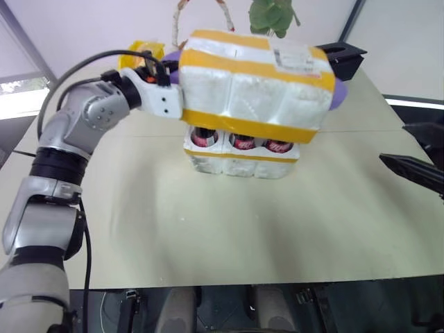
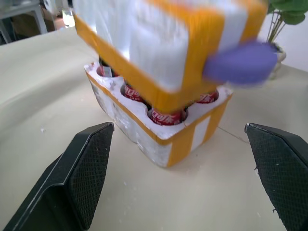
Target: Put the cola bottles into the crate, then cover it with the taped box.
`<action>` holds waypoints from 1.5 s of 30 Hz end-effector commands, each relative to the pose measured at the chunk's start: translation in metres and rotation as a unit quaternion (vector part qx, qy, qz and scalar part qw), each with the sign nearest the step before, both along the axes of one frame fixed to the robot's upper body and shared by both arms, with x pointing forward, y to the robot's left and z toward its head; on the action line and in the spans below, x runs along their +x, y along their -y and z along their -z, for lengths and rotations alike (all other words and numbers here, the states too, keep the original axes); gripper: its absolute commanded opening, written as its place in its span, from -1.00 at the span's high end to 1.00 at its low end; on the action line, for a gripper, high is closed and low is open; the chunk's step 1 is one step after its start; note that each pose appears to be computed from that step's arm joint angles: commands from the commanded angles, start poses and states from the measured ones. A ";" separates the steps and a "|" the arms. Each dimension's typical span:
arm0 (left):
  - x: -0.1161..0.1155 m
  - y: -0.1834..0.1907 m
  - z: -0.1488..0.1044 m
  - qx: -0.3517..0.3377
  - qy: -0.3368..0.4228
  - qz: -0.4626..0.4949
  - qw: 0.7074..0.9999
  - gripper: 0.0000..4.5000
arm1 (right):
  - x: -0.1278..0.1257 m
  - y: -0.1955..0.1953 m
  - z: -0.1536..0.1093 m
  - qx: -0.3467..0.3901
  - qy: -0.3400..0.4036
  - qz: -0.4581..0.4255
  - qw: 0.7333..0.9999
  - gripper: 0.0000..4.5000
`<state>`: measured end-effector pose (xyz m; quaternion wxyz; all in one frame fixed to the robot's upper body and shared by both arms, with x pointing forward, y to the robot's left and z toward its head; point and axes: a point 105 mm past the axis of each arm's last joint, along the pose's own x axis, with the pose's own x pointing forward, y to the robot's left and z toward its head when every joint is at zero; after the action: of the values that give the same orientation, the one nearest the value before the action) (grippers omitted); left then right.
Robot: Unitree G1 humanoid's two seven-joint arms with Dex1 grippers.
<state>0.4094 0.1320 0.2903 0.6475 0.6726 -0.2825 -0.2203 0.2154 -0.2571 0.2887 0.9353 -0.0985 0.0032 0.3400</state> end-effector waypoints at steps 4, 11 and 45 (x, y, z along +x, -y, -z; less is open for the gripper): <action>0.000 0.003 0.005 -0.002 0.012 0.009 1.000 0.76 | -0.005 -0.005 -0.010 -0.006 0.029 -0.003 1.000 -1.00; 0.002 -0.010 0.031 0.004 -0.010 -0.013 1.000 0.76 | -0.005 -0.005 -0.009 -0.004 0.029 0.001 1.000 -1.00; -0.086 -0.062 0.075 -0.052 -0.308 0.052 0.949 -0.97 | 0.011 -0.001 0.001 -0.001 0.010 -0.007 1.000 -1.00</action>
<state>0.3291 0.1838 0.2020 0.6804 0.5832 -0.1621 -0.4131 0.2263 -0.2538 0.2803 0.9329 -0.0892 0.0091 0.3489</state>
